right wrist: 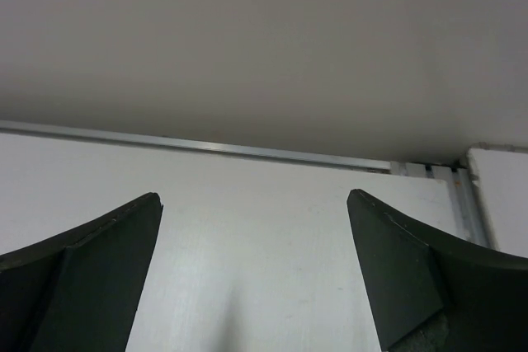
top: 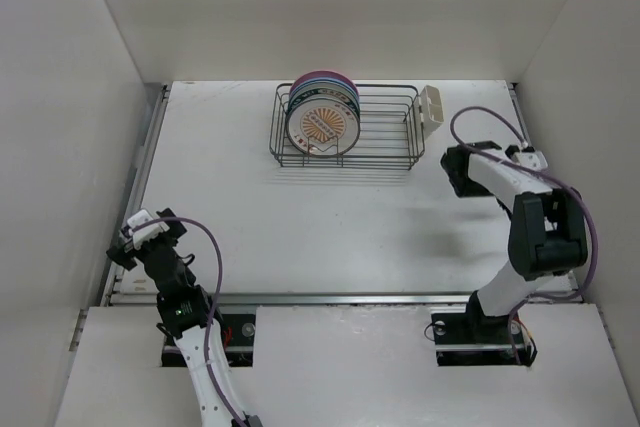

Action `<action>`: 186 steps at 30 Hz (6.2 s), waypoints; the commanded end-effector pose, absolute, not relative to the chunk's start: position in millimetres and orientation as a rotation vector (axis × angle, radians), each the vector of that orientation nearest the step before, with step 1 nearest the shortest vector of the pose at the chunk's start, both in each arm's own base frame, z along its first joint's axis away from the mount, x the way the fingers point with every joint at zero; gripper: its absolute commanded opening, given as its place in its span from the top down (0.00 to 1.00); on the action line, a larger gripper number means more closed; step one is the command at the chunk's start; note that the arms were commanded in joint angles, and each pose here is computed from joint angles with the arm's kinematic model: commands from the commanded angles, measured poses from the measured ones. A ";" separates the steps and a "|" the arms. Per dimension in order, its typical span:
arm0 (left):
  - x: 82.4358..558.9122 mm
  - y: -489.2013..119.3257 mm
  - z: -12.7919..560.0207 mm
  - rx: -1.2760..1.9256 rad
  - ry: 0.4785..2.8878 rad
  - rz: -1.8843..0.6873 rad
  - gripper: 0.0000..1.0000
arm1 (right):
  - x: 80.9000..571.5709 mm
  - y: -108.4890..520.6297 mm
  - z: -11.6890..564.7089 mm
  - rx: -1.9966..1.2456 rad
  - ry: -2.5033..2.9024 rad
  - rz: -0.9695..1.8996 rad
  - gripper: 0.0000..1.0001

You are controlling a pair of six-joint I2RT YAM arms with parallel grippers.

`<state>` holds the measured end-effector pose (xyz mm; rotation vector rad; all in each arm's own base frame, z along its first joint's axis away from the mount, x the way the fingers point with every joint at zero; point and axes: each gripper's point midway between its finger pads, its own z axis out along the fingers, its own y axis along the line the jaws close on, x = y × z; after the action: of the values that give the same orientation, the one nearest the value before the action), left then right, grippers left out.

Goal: Unload the plates from the dish rack

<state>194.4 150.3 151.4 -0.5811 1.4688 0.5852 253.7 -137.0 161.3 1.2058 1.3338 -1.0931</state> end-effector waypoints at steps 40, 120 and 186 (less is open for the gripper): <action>424.9 -95.2 259.1 0.643 2.353 -0.455 0.01 | 510.7 311.3 257.8 -0.776 1.873 0.417 0.44; 469.7 -68.5 207.7 0.280 2.455 -0.202 0.03 | 327.4 370.9 111.4 -0.788 2.278 0.911 1.00; 450.5 -134.4 120.6 -0.171 2.684 -0.554 1.00 | 530.4 337.4 237.8 -0.717 1.894 0.492 0.40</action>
<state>460.7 -134.0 89.7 -0.0730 2.6887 -0.4892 520.1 325.4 272.0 -0.7006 1.8536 0.4610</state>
